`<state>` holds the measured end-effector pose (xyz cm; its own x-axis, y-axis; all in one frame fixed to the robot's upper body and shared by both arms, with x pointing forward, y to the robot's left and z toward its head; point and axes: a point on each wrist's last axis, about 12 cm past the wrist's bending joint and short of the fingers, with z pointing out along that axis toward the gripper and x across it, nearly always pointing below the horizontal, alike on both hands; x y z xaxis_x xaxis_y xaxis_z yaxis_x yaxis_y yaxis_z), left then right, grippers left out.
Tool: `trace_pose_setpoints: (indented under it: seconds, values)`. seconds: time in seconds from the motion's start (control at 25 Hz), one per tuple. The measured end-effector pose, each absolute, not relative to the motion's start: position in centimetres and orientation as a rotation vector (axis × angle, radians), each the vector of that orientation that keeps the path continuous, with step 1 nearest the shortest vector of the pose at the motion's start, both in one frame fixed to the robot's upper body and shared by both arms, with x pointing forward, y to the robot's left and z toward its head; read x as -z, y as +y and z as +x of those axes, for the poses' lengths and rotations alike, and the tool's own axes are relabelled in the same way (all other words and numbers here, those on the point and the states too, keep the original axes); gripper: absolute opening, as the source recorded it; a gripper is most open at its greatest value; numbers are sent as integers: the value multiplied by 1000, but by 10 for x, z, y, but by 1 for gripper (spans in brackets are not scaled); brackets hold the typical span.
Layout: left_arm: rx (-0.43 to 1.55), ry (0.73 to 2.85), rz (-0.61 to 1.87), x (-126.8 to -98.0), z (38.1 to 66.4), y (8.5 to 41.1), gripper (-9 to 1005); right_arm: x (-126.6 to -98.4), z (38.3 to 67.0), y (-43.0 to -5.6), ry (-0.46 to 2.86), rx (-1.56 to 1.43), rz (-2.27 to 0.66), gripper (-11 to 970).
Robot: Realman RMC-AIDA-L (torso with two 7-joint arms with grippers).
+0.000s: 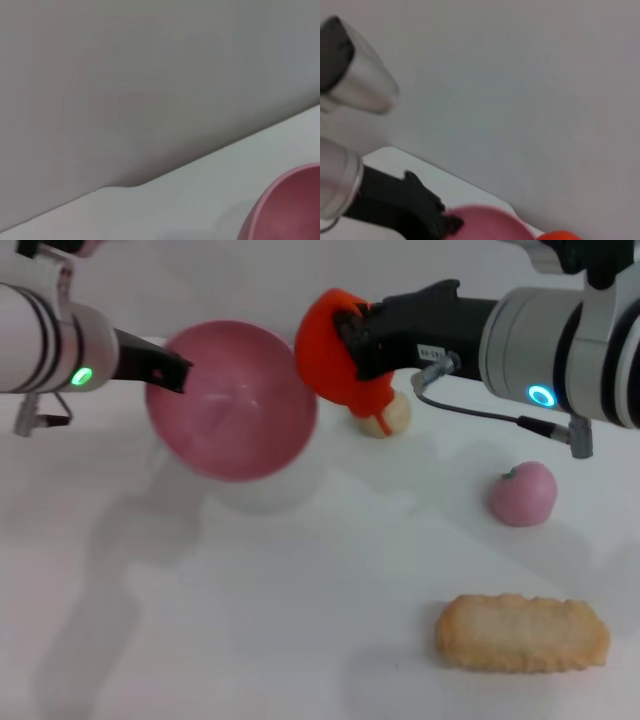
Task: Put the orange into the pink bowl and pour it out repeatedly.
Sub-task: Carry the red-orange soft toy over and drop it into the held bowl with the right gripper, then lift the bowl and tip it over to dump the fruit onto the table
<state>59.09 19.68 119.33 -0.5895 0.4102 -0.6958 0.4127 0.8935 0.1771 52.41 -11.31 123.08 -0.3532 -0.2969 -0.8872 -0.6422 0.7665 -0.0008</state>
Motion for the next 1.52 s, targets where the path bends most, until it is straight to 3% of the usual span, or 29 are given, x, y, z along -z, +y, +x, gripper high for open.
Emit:
trace_pose_setpoints:
  seconds: [0.88, 1.12, 1.32, 1.52]
  values:
    - [137, 2209, 696, -1201, 585, 160, 47, -1213, 533, -104, 1960, -476, -700, 39]
    - [126, 2186, 716, -1204, 585, 159, 47, -1216, 532, -108, 1957, -478, -676, 218]
    - [103, 2125, 748, -1208, 581, 161, 47, -1217, 542, -157, 2022, -405, -480, 453]
    - [66, 2007, 786, -1215, 574, 167, 46, -1200, 543, -207, 2120, -337, -287, 467]
